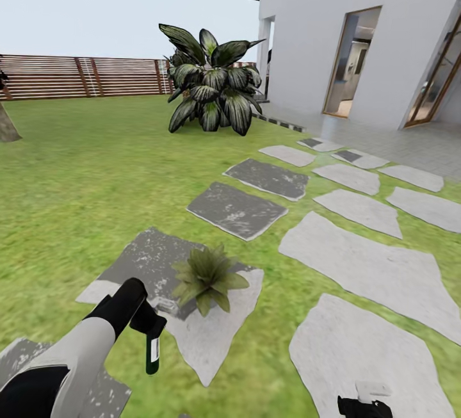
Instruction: Pick up the pesticide atomizer in the garden and spray insectifuge to fully cover both potted plants in the garden.
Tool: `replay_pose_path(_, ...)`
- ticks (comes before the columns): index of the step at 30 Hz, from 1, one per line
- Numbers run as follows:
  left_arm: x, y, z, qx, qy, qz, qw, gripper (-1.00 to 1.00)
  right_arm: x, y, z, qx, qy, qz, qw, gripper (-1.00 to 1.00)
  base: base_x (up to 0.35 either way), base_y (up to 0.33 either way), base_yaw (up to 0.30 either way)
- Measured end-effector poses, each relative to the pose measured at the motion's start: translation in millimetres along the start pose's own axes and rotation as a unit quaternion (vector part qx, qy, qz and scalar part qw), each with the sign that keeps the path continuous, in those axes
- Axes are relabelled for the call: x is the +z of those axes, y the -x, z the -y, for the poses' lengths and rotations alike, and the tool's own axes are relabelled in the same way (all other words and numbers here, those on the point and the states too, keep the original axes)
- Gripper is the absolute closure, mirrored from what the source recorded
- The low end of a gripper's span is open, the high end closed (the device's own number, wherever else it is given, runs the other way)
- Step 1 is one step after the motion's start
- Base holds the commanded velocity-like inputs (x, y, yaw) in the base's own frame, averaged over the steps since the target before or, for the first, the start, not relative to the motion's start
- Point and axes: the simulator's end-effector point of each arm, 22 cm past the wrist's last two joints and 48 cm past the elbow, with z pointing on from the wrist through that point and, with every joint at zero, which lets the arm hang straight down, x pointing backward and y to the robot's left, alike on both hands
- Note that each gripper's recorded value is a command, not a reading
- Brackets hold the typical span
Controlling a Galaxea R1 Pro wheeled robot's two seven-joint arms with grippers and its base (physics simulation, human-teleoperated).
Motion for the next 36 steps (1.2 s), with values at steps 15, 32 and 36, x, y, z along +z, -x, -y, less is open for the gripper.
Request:
replay_pose_path(15,1.6,0.9,5.0,0.002,-0.004,0.000,1.0000,1.00,-0.3,-4.0,3.2,-0.002,-0.002,-0.002,1.0000,-1.00,0.137,0.093,0.000)
replay_pose_path(32,6.5,-7.8,6.4,0.009,-0.001,-0.014,0.9999,1.00,-0.4,-1.9,0.8,0.001,-0.002,0.000,1.0000,-1.00,0.224,-0.024,0.087)
replay_pose_path(36,6.9,-8.3,6.3,0.014,0.002,-0.017,0.9998,1.00,-0.3,-1.6,0.9,0.001,-0.002,0.000,1.0000,-1.00,0.055,-0.248,0.187)
